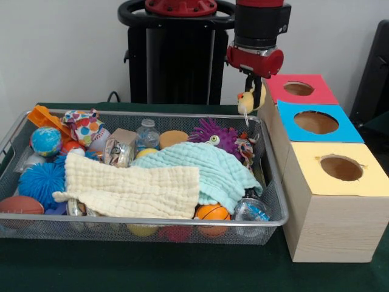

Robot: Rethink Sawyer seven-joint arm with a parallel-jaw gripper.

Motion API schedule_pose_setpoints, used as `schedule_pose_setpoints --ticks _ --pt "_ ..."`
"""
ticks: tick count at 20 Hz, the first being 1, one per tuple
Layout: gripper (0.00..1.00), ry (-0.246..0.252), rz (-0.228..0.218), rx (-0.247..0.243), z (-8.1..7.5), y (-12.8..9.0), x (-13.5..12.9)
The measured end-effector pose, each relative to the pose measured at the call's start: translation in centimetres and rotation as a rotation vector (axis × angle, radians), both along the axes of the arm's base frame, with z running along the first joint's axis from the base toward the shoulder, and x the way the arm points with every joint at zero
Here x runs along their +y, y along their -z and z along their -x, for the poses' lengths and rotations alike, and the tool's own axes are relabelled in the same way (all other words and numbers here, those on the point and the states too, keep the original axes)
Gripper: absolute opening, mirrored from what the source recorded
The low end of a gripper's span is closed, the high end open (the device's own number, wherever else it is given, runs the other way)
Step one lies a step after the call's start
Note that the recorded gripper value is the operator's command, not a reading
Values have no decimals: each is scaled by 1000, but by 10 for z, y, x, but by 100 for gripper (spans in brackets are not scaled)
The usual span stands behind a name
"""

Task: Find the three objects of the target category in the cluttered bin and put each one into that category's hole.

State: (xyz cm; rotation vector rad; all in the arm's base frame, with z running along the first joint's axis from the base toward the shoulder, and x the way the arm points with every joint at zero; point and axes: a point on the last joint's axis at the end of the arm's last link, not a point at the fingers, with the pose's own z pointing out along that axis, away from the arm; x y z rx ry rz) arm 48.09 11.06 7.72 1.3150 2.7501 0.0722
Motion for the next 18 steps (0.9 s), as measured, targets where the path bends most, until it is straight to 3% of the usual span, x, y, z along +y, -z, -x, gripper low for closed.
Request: schedule_pose_setpoints --ticks 9,18 --pt "0 -15 28 40 8 -28 4" --pt "0 -4 18 45 5 -45 12"
